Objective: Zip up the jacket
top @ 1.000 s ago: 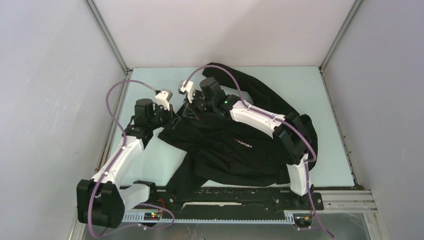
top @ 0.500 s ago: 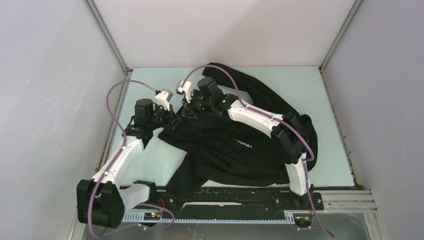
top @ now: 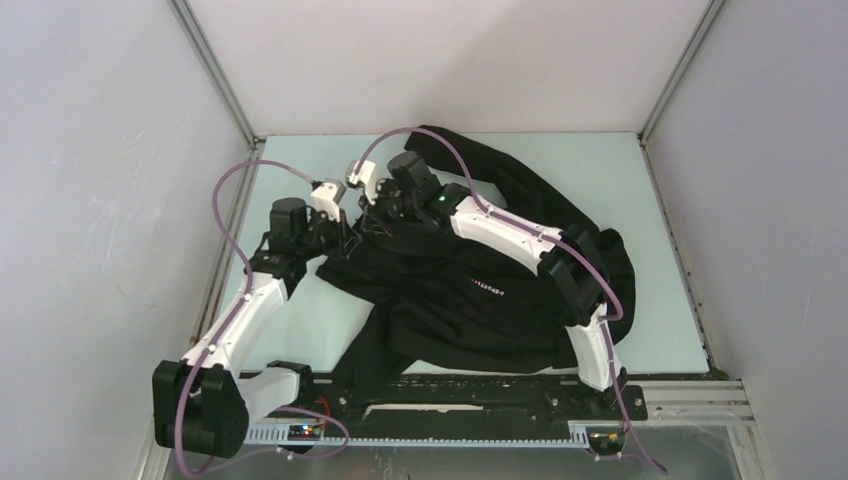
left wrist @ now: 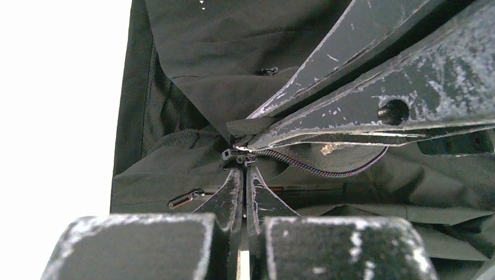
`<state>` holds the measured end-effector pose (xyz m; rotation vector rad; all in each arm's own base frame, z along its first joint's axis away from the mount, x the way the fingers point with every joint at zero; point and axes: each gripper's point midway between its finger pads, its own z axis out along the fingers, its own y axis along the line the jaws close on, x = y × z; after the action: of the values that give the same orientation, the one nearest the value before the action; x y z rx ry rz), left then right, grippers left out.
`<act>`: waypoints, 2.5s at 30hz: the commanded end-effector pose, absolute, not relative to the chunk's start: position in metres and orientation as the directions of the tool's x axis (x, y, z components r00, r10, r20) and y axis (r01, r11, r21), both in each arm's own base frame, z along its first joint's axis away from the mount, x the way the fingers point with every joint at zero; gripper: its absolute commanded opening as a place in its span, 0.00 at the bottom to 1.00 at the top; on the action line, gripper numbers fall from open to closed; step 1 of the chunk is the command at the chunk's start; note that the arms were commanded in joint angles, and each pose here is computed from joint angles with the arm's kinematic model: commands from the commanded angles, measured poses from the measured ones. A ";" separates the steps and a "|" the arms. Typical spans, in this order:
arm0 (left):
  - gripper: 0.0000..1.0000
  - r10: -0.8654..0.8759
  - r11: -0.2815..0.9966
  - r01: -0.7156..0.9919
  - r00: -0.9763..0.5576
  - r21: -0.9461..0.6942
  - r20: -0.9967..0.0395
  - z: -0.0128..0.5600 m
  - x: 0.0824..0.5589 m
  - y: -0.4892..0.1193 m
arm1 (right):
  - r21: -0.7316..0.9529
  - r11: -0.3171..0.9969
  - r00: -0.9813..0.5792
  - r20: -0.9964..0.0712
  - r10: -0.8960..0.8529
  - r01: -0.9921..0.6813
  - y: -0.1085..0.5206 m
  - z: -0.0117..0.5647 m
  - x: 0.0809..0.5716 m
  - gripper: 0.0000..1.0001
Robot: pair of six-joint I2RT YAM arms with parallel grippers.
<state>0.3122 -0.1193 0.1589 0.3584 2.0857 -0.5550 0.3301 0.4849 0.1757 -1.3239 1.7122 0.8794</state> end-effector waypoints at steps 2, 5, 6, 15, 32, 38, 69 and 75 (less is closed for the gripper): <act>0.00 0.076 0.849 0.489 -0.488 -0.201 -0.869 0.165 0.309 -0.123 | 0.004 0.196 -0.093 -0.891 -0.444 -0.981 0.491 0.187 0.331 0.00; 0.00 0.080 0.857 0.478 -0.494 -0.193 -0.866 0.163 0.310 -0.120 | -0.002 0.196 -0.090 -0.885 -0.457 -0.981 0.487 0.186 0.330 0.00; 0.00 0.082 0.857 0.478 -0.495 -0.192 -0.865 0.163 0.310 -0.120 | -0.004 0.194 -0.087 -0.885 -0.458 -0.981 0.485 0.187 0.330 0.00; 0.00 0.087 0.860 0.476 -0.496 -0.187 -0.864 0.163 0.309 -0.121 | 0.001 0.178 -0.087 -0.874 -0.478 -0.984 0.479 0.187 0.328 0.00; 0.00 0.117 0.862 0.481 -0.495 -0.159 -0.861 0.160 0.309 -0.120 | 0.030 0.126 -0.081 -0.900 -0.427 -0.992 0.484 0.204 0.313 0.00; 0.00 0.119 0.860 0.485 -0.493 -0.159 -0.862 0.160 0.309 -0.121 | 0.063 0.102 -0.100 -0.908 -0.407 -0.993 0.486 0.206 0.309 0.00; 0.00 0.128 0.855 0.496 -0.484 -0.151 -0.865 0.161 0.306 -0.124 | 0.069 0.182 -0.142 -0.894 -0.425 -0.981 0.482 0.194 0.330 0.00; 0.00 0.131 0.857 0.493 -0.491 -0.150 -0.861 0.160 0.307 -0.123 | 0.069 0.169 -0.134 -0.899 -0.417 -0.983 0.480 0.198 0.325 0.00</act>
<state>0.3084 -0.1206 0.1552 0.4132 2.0936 -0.4829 0.3222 0.4767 0.1720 -1.3791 1.7461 0.9253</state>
